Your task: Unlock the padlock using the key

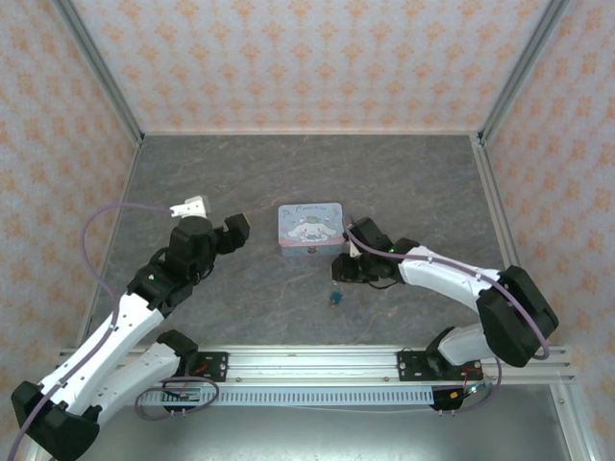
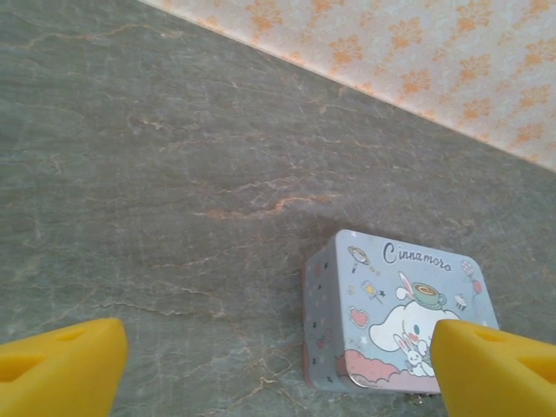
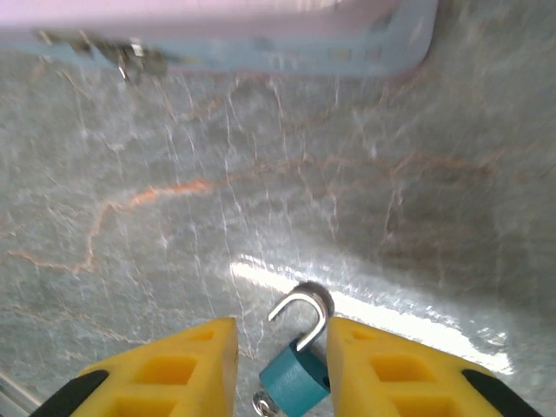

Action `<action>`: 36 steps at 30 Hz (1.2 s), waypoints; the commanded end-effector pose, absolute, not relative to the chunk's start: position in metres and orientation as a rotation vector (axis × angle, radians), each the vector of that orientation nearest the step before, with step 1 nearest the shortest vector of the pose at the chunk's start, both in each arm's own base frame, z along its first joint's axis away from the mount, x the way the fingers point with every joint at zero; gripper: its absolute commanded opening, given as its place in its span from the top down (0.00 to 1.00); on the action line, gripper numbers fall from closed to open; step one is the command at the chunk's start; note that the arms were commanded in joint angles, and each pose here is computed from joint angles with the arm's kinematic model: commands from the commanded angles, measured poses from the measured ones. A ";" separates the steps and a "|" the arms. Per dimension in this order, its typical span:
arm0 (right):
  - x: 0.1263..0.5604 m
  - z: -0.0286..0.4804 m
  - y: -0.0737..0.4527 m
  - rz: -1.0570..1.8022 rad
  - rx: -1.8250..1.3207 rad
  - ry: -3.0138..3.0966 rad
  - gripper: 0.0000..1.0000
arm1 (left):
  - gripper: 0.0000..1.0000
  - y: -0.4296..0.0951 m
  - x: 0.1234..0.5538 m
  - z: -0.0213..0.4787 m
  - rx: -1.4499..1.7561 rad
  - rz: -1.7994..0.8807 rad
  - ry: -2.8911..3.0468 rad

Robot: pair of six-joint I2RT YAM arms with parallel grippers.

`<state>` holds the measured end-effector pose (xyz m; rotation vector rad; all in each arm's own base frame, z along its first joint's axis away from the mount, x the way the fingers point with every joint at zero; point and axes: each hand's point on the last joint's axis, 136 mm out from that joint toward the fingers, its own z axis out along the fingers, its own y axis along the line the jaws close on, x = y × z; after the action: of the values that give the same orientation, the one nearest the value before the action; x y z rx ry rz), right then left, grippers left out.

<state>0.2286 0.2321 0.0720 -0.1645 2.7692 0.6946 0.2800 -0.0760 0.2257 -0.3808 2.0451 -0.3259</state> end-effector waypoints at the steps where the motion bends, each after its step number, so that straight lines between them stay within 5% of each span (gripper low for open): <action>1: 0.250 0.101 0.212 0.609 -0.163 2.663 0.64 | 0.09 -0.052 0.275 0.240 -0.422 -0.203 1.985; 10: 0.309 0.167 0.117 0.306 0.046 2.260 0.41 | 0.07 0.000 0.271 0.246 -0.414 0.149 1.778; 18: 0.340 0.160 0.047 0.076 0.157 2.085 0.01 | 0.05 0.038 0.266 0.211 -0.544 0.286 1.661; 36: 0.388 0.113 -0.006 -0.026 0.162 1.939 0.01 | 0.03 0.020 0.324 0.166 -0.252 0.405 1.766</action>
<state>0.3774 -0.0038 0.1016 0.1967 2.0399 -0.0521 0.3109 0.0258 0.1524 -0.3139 1.8376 0.4306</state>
